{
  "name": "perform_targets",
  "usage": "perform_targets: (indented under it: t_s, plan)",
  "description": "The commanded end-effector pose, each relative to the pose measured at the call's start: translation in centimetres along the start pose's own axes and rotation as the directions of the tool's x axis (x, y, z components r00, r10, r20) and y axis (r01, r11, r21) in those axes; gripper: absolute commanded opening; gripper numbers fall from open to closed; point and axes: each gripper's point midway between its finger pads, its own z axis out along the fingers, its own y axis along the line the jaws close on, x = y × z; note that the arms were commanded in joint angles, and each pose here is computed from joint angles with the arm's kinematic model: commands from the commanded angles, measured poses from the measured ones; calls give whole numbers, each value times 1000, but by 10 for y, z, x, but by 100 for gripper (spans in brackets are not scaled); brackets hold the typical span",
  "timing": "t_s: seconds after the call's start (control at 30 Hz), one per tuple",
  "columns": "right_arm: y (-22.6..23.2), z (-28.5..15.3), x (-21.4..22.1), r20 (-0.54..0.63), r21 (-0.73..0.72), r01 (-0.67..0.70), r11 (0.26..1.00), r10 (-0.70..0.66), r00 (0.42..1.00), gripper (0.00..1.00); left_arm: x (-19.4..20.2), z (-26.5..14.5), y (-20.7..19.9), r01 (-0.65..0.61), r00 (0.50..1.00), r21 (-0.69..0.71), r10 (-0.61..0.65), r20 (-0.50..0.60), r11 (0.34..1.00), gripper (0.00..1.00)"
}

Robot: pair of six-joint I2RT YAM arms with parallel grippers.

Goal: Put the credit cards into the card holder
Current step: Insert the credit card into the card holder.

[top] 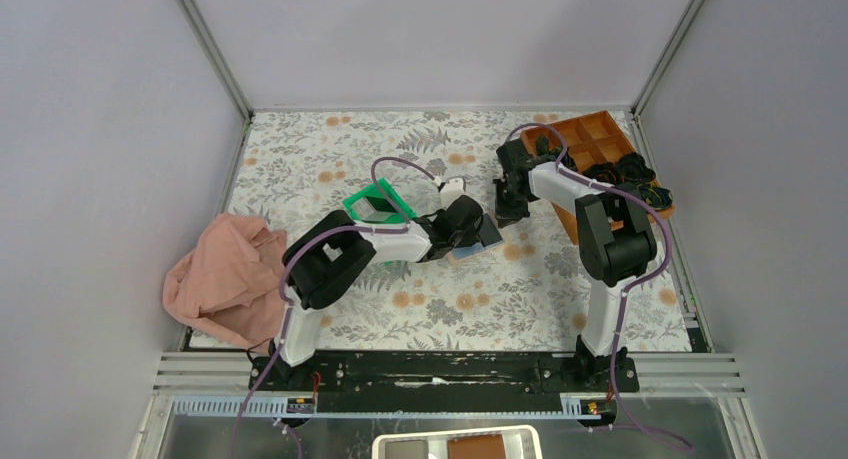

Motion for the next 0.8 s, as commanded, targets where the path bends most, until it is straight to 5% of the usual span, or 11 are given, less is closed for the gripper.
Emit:
perform_targets:
  t_s: [0.0, 0.37, 0.6, 0.77]
  plan:
    - [33, 9, 15, -44, -87, 31, 996, -35, 998, 0, 26, 13, 30, -59, 996, -89, 52, -79, 994, 15]
    - [30, 9, 17, -40, -66, 45, 997, -48, 998, 0, 25, 13, 27, -51, 996, -86, 43, -83, 995, 18]
    - [28, -8, -5, 23, -35, 67, 997, -66, 998, 11, 12, -12, 39, -48, 998, -123, 43, -43, 991, 56]
    - [31, -22, -18, 59, -37, 74, 997, -71, 996, 17, 1, -30, 45, -44, 999, -147, 43, -9, 988, 67]
